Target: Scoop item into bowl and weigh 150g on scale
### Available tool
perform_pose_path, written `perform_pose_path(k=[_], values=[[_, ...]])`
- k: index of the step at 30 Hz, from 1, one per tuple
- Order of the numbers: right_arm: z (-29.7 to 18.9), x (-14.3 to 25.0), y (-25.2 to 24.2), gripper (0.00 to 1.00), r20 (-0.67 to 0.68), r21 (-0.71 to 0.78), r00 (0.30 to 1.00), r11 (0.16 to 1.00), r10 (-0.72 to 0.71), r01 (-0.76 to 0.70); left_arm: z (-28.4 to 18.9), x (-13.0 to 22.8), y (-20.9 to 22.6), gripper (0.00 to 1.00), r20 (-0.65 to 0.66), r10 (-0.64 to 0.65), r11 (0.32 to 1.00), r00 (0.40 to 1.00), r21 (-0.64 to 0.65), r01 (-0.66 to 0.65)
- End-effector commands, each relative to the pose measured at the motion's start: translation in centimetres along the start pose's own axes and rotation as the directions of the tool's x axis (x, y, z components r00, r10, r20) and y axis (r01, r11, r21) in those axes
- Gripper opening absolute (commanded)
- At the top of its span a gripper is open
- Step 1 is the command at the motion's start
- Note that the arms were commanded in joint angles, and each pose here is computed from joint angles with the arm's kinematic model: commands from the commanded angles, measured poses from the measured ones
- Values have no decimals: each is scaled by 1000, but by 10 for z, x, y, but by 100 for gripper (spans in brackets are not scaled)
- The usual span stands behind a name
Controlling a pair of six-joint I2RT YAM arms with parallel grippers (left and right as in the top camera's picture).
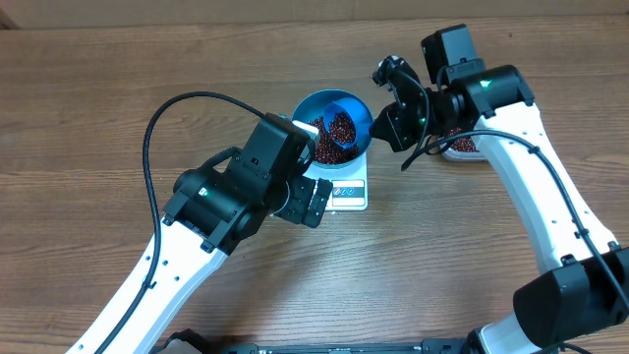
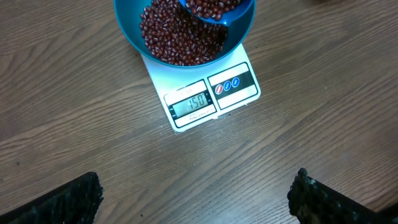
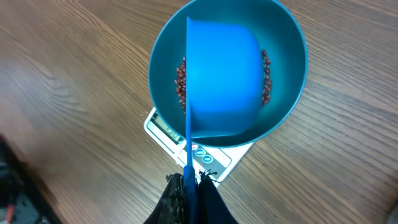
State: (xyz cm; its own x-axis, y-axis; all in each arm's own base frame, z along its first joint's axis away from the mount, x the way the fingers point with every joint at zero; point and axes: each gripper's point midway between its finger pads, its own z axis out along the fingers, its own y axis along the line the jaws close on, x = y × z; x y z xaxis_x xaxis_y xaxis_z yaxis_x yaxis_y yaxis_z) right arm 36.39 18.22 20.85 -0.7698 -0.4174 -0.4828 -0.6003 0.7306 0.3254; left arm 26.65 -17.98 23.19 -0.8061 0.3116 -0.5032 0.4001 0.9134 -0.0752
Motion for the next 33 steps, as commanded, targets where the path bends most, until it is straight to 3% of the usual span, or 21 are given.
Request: perform_pose_path(k=[1, 10, 19, 21, 26, 28, 33], values=[[-22, -16, 10, 4, 85, -64, 996, 998, 12, -7, -2, -1, 1, 100, 6, -16, 1000, 1000, 2, 16], [-33, -13, -3, 4, 110, -140, 984, 982, 142, -126, -2, -1, 1, 100, 6, -16, 1000, 1000, 2, 16], [-79, 4, -92, 4, 212, -61, 880, 905, 425, -422, -2, -1, 1, 100, 6, -16, 1000, 1000, 2, 16], [-98, 19, -125, 4, 255, 28, 834, 858, 490, -513, -2, -1, 1, 100, 6, -16, 1000, 1000, 2, 16], [-118, 49, -160, 4, 276, 182, 796, 784, 539, -594, -2, -1, 1, 100, 6, -16, 1000, 1000, 2, 16], [-127, 73, -183, 4, 281, 329, 759, 685, 587, -651, -2, -1, 1, 99, 6, -16, 1000, 1000, 2, 16], [-135, 94, -197, 4, 274, 474, 741, 585, 613, -658, -2, -1, 1, 100, 6, -16, 1000, 1000, 2, 16]])
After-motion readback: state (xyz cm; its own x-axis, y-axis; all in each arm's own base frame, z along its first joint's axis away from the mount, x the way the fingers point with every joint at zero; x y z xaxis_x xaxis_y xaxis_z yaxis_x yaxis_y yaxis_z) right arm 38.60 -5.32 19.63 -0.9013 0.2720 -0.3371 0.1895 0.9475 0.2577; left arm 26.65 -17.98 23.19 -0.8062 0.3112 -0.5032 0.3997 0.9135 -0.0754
